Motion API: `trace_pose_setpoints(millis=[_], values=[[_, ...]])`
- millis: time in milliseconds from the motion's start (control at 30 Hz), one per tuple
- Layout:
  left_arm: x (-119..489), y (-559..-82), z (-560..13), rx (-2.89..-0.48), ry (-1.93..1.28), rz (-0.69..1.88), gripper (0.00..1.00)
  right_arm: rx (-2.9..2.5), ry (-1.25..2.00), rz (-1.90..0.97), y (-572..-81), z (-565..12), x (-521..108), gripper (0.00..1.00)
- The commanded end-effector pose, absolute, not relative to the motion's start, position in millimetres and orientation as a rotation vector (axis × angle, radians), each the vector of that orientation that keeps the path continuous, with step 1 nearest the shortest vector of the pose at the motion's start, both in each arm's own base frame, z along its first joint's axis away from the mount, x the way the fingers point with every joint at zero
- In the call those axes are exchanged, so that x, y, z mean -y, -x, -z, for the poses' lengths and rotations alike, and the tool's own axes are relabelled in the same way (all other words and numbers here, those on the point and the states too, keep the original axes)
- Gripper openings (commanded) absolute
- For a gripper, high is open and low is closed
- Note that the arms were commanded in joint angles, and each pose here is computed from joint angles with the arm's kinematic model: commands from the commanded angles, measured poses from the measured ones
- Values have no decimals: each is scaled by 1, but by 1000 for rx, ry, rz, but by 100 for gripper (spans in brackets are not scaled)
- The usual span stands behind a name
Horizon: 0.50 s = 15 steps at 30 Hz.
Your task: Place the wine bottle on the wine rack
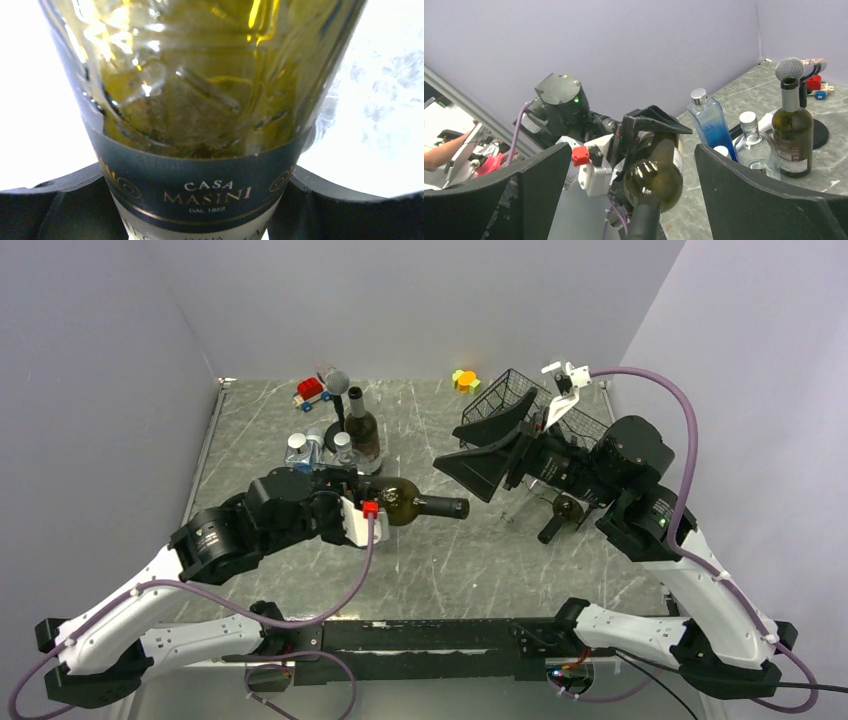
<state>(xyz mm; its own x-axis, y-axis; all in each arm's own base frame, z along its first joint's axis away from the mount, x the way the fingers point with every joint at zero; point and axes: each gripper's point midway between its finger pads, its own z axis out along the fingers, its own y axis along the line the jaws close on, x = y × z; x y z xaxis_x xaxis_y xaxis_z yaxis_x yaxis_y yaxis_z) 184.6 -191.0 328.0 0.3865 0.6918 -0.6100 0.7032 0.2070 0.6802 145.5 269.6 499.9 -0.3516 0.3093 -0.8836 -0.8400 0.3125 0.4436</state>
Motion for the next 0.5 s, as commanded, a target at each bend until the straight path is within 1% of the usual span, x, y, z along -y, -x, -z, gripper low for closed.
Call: trace_pose_setpoints(millis=[0, 133, 267, 467], values=[[196, -197, -387, -1046, -1456, -133, 1, -1488, 574, -1303, -135, -507, -265, 100], [201, -205, -402, -963, -1473, -217, 1, -1606, 707, -1267, -131, -470, -274, 100], [216, -205, -413, -881, -1515, -219, 1, -1676, 751, -1218, -129, -442, -269, 100], [227, -214, -434, -812, -1498, -286, 1, -1795, 821, -1171, -128, -409, -269, 94]])
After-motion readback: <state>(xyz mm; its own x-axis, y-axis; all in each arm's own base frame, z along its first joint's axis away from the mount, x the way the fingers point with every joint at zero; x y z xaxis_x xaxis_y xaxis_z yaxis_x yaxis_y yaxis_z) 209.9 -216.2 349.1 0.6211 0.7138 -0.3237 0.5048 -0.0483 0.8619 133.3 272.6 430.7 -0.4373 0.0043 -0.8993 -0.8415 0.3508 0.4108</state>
